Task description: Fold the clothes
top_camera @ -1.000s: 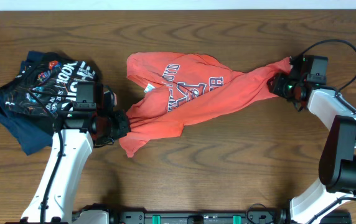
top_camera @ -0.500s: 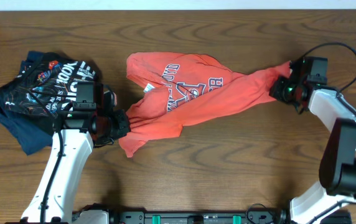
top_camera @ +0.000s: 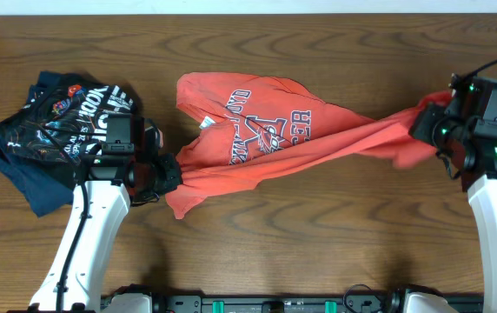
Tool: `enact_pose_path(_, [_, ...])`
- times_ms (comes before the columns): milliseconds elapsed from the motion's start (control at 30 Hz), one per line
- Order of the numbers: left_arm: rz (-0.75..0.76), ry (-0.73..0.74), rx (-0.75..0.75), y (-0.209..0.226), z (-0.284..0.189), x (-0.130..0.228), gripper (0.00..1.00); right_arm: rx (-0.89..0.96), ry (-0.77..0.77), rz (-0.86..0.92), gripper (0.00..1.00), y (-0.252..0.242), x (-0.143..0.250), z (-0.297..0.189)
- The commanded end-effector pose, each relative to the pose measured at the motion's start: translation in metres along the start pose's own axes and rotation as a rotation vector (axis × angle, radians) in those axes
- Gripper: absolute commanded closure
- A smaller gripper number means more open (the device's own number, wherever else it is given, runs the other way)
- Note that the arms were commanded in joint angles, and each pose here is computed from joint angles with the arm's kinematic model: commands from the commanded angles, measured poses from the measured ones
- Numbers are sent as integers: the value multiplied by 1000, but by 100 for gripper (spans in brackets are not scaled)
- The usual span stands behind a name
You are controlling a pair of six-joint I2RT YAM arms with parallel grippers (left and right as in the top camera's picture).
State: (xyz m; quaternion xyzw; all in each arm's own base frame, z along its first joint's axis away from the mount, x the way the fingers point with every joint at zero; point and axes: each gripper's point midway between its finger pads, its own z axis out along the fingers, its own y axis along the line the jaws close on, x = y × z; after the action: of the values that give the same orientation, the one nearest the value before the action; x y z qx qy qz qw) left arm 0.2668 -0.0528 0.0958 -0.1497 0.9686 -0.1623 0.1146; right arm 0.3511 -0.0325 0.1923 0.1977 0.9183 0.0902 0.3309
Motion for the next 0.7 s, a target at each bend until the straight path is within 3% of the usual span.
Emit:
enact_pose_path(0, [4,-4,-14,4,0,0,94,41,-6,17,99,-9,-2,-2])
enact_pose_path(233, [4,-4,-14,4,0,0,94,106,149,34,99,-23,36,-6])
enact_pose_path(500, [5,-7,-13,4,0,-1,94,470,3,130,99,-92,12,-22])
enact_pose_path(600, [5,-7,-13,4,0,0,94,401,29,139,99,-82,17,-20])
enact_pose_path(667, [6,-11,-11,3,0,-2,94,298,87,52,99,-66,23,-14])
